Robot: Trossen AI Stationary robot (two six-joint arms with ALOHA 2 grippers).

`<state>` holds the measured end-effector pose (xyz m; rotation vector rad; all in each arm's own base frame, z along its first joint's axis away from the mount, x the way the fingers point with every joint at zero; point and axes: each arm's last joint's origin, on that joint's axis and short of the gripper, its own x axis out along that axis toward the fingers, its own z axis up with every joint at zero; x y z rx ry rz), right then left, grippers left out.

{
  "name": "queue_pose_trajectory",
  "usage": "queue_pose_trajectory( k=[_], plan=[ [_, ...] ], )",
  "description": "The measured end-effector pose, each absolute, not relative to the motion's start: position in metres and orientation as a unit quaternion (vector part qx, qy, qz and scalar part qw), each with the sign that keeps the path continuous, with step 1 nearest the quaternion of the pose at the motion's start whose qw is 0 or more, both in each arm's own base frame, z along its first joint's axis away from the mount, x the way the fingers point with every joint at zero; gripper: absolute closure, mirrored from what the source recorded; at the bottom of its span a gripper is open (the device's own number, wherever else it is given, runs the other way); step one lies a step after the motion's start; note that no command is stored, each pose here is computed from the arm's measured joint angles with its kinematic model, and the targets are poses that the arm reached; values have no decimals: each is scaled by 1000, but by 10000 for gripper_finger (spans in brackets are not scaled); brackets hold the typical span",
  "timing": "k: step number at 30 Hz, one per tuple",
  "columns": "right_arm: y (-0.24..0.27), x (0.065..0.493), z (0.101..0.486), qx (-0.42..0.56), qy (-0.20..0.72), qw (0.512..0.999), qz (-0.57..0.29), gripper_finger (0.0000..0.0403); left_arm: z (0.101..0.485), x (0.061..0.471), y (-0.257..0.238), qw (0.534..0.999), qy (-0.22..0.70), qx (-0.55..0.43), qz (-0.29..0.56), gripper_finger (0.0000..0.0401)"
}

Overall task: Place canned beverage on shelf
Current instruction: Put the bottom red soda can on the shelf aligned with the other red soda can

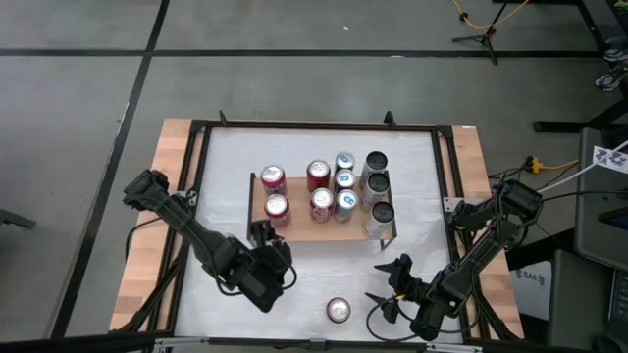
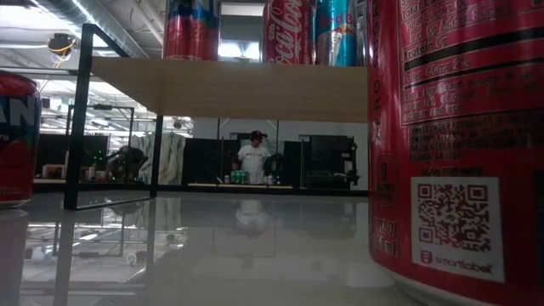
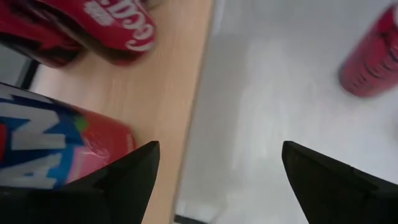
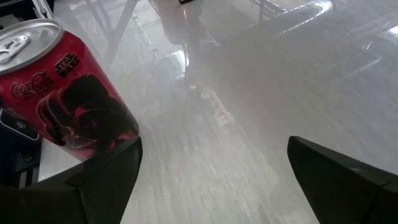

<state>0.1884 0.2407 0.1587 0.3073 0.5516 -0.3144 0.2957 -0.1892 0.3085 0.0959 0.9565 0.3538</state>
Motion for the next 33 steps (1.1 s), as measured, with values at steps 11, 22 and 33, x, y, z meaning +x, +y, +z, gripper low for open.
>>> queue_pose_trajectory(
  k=[11,22,33],
  plan=[
    [240,188,158,147,272,938,-155,10,304,302,-170,865,440,65,232,71],
    [240,188,158,146,272,938,-155,10,302,302,-153,838,473,88,258,71],
    [240,188,158,144,273,938,-156,10,302,302,-150,834,476,90,263,71]
  ],
)
